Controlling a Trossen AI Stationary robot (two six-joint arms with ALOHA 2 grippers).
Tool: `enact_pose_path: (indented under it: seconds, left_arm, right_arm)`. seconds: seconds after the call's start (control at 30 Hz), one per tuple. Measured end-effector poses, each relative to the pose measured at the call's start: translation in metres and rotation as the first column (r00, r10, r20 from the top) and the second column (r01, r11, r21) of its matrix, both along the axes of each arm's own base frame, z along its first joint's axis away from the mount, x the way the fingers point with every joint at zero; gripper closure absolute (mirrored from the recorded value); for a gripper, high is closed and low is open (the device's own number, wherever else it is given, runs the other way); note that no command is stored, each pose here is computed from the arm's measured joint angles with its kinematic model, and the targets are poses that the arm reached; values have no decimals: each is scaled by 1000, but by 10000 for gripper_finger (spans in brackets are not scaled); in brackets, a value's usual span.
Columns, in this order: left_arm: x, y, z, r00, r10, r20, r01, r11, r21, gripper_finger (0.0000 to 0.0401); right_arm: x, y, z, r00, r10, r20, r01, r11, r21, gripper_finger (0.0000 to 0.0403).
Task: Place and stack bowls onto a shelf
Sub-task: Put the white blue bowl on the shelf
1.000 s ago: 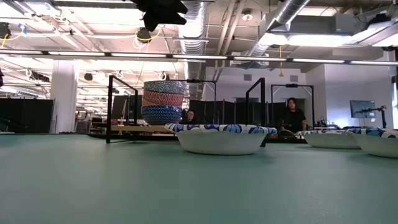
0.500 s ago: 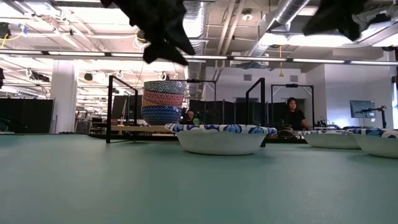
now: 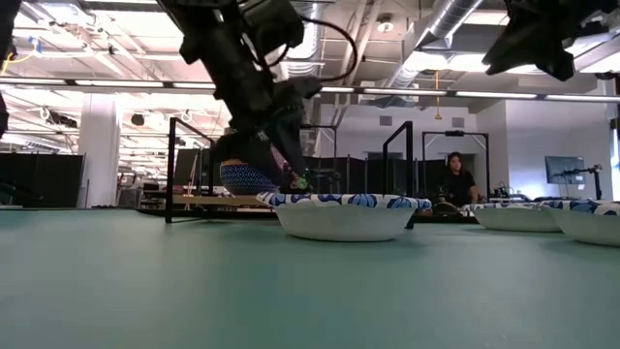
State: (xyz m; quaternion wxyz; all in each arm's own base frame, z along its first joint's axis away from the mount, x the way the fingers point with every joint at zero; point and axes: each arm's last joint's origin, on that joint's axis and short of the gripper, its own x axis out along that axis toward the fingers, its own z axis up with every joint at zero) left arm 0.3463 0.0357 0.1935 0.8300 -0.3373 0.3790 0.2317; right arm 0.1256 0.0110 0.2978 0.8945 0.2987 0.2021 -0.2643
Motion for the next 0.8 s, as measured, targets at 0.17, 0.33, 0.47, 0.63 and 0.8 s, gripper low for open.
enact_pose_path:
  seconds: [0.17,0.33,0.47,0.63,0.8]
  left_arm:
    - [3,-4,-11,999,16,-37,-15,1000,20,232]
    - [2,-9,-11,998,37,-50,-33,996,80,232]
    - [-2,-7,-13,993,57,-102,-42,988,152,234]
    - [-2,-7,-13,990,-16,-137,46,974,222,278]
    - [1,-9,-12,986,-121,-118,142,973,185,335]
  right_arm:
    - [0,1,0,999,44,-12,-44,999,14,239]
    - [-5,0,-7,998,-14,-68,20,996,89,187]
    - [-3,2,-11,995,-24,-102,35,994,106,179]
    - [3,6,-9,998,-3,-68,11,993,121,191]
    - [7,10,-9,999,18,-50,-12,992,128,204]
